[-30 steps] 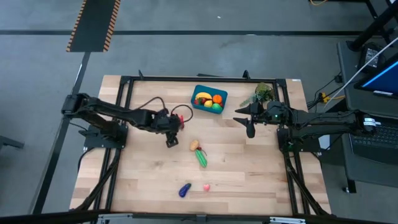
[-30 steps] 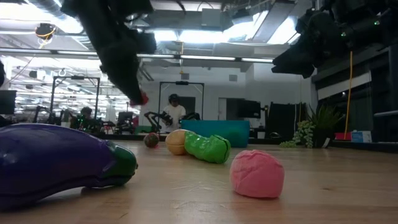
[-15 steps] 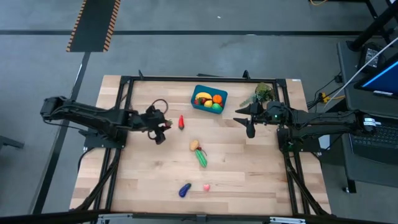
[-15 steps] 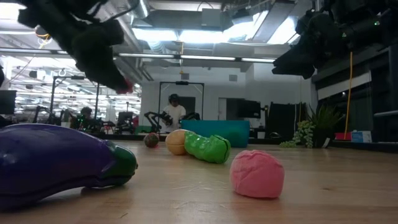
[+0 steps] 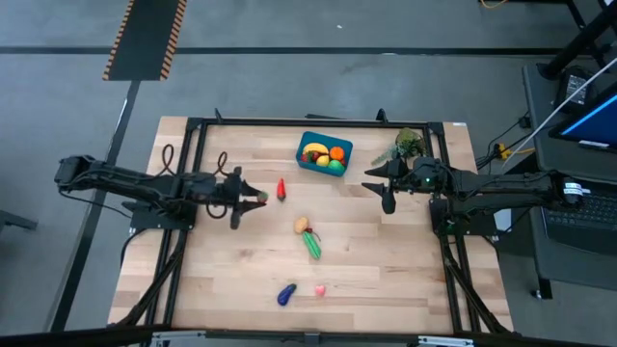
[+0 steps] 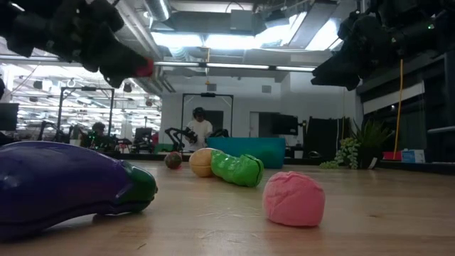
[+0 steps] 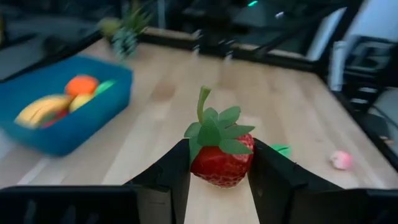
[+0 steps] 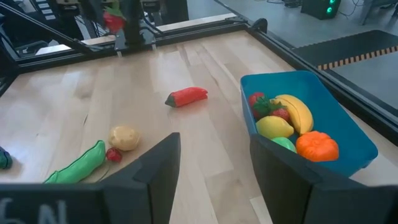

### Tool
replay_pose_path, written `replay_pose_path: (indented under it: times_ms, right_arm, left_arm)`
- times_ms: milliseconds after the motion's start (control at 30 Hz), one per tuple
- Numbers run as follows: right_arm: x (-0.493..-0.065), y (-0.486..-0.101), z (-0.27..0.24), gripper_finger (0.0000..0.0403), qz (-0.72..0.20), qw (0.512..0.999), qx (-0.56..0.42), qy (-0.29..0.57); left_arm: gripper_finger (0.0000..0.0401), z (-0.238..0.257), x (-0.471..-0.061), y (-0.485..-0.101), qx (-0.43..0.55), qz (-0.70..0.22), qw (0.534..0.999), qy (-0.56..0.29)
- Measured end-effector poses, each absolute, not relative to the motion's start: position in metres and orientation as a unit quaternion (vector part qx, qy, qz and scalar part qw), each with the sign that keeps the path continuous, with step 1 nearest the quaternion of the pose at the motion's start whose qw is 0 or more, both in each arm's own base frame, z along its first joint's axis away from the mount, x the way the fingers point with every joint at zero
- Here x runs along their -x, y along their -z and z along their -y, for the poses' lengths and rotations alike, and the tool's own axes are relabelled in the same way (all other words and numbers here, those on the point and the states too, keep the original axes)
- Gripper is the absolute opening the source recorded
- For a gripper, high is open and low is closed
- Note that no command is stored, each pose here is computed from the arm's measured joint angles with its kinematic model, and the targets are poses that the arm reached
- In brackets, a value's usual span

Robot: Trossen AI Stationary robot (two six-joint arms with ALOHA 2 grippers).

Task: Pick and placing Produce into tupperware
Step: Put the red strawberry into the blue bin

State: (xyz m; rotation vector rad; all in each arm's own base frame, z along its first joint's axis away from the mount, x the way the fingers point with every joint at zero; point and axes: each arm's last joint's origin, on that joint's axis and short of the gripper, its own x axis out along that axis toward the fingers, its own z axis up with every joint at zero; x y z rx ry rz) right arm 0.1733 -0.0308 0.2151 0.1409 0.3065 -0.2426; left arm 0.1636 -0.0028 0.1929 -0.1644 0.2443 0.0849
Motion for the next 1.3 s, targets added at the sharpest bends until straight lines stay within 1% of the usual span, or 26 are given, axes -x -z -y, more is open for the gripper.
replay_pose_path:
  times_ms: [167,467,700,867,1300]
  right_arm:
    - [-0.173,-0.215,0.031,0.0196,-0.152,0.978,-0.07,0.12]
    - [-0.173,-0.215,0.031,0.0196,-0.152,0.979,-0.07,0.12]
    - [-0.173,-0.215,0.031,0.0196,-0.152,0.979,-0.07,0.12]
    - [-0.173,-0.215,0.031,0.0196,-0.152,0.979,-0.07,0.12]
    - [-0.173,-0.214,0.031,0.0196,-0.16,0.977,-0.071,0.121]
  left_arm:
    - [0.0125,0.004,-0.164,-0.195,0.051,-0.084,0.995,0.018]
    - [0.0125,-0.002,-0.164,-0.199,0.045,-0.064,0.994,0.072]
    - [0.0125,-0.009,-0.164,-0.198,0.049,-0.068,0.995,0.056]
    - [0.0125,-0.011,-0.163,-0.197,0.062,-0.072,0.994,0.062]
    - [0.0125,-0.019,-0.163,-0.195,0.078,-0.081,0.994,0.015]
